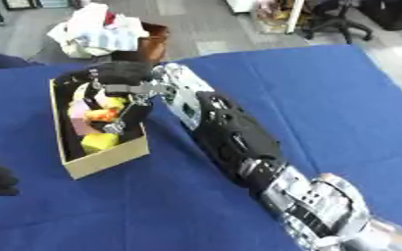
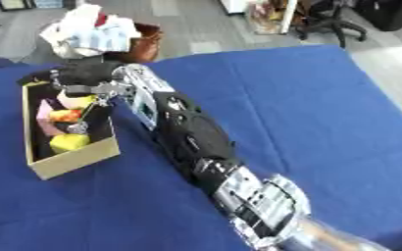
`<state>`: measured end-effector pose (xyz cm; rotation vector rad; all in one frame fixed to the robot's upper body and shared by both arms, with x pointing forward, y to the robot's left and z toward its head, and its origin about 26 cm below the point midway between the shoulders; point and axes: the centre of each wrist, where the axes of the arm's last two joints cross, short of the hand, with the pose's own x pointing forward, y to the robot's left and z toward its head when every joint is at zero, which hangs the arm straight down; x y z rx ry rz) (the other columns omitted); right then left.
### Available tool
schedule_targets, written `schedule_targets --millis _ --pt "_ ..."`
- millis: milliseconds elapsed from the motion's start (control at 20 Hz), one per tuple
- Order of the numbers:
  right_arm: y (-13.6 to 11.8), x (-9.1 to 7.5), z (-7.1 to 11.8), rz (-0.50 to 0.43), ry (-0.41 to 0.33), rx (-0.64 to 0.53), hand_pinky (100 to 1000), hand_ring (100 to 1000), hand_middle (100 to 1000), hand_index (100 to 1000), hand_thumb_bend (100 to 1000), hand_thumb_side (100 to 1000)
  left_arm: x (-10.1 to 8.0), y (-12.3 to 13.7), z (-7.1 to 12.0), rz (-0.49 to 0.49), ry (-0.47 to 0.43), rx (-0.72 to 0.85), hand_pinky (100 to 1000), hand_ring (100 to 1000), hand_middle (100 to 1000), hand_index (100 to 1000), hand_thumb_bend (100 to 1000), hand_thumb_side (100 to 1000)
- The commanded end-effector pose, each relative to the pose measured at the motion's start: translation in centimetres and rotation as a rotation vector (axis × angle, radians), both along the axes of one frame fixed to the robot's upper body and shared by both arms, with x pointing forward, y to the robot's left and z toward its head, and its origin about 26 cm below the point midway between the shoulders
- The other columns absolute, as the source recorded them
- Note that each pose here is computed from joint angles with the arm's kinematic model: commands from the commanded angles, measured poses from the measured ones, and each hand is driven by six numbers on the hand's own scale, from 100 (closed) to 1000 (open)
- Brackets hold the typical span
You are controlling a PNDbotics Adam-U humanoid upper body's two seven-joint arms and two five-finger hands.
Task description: Pick up objects on the table and place them in the box.
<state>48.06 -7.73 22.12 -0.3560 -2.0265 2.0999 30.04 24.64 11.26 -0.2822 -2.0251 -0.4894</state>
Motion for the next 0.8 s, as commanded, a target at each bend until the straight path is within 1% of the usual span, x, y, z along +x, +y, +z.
schedule_targets --millis 50,100,150,250,300,350,450,800 --pt "-0.5 0.1 1.7 0.141 -0.059 -0.119 906 998 1000 1000 100 828 0.1 0.0 0.8 -0.011 -0.029 0.003 638 663 631 796 100 797" --pt "-0.8 0.3 1.5 0.127 -0.052 -0.107 897 993 1000 1000 100 1000 0.1 0.0 0.8 -0.010 -0.029 0.002 637 663 630 796 100 796" --pt "-0.9 0.4 1.3 0.112 -0.047 -0.098 890 987 1000 993 100 1000 0.1 0.0 0.8 -0.010 -0.029 0.001 637 663 630 796 100 796" --pt "-1.0 0.5 1.0 0.093 -0.037 -0.093 887 987 1000 937 100 1000 0.1 0.0 0.8 -0.010 -0.029 0.001 637 663 630 796 100 797" --pt "-1.0 0.6 0.8 0.088 -0.034 -0.093 884 984 1000 893 100 1000 0.1 0.0 0.8 -0.010 -0.029 0.001 637 663 630 796 100 796" --pt "-1.0 0.6 0.7 0.085 -0.031 -0.094 882 982 1000 873 100 1000 0.1 0.0 0.8 -0.010 -0.029 0.000 637 663 630 796 100 796" --pt "-1.0 0.6 0.5 0.081 -0.027 -0.097 882 982 1000 865 100 1000 0.1 0.0 0.9 -0.010 -0.030 0.000 637 663 630 796 100 795" --pt "-1.0 0.7 0.3 0.084 -0.022 -0.093 876 972 1000 881 100 1000 0.1 0.0 0.9 -0.010 -0.030 -0.001 637 663 630 796 100 796"
